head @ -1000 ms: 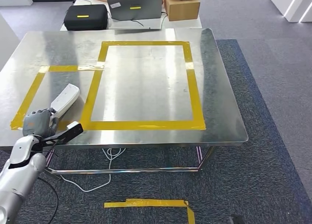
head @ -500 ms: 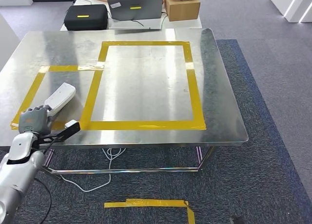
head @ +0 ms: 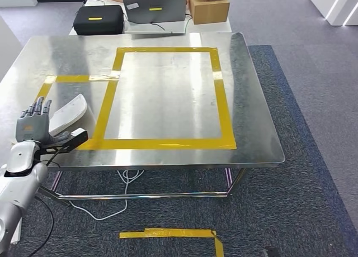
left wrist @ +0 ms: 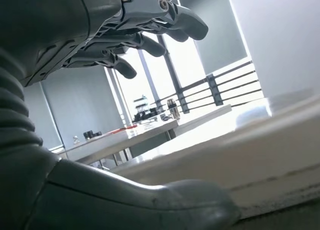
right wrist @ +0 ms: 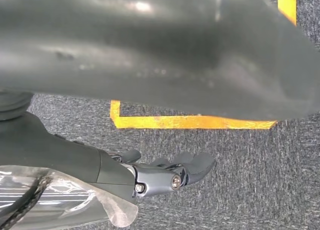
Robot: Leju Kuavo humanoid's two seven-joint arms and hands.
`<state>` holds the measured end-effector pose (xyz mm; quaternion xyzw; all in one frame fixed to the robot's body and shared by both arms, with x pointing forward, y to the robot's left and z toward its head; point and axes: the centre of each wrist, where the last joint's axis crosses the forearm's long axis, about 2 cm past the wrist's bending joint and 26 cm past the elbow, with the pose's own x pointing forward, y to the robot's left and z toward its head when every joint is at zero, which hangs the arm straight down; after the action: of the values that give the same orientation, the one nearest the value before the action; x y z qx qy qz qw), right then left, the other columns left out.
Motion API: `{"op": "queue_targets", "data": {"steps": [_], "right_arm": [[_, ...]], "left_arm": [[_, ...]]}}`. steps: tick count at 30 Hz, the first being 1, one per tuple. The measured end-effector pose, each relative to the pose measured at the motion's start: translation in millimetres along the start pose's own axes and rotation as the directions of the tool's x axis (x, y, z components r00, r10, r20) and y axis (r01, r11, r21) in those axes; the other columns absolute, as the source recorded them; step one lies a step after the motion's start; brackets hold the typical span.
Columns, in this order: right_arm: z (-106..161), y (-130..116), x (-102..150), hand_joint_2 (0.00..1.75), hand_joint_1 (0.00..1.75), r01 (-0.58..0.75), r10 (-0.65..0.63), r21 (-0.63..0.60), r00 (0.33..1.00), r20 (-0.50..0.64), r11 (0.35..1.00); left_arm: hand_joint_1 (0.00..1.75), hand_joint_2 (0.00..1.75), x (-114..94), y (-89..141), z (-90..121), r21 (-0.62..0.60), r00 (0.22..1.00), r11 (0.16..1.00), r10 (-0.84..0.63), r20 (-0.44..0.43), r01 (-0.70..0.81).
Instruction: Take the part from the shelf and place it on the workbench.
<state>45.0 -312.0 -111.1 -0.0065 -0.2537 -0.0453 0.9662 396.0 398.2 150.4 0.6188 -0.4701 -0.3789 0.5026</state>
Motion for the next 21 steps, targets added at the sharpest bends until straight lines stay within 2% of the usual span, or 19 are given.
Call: {"op": "queue_targets", "data": {"steps": [21], "right_arm": [[-0.3,0.1,0.6,0.0,0.0,0.001,-0.001,0.001,1.0,0.002,1.0]], "left_arm": [[0.0,0.0,3.0,-0.8,-0.9,-0.005,1.0,1.0,0.003,0.004,-0.003]]}}
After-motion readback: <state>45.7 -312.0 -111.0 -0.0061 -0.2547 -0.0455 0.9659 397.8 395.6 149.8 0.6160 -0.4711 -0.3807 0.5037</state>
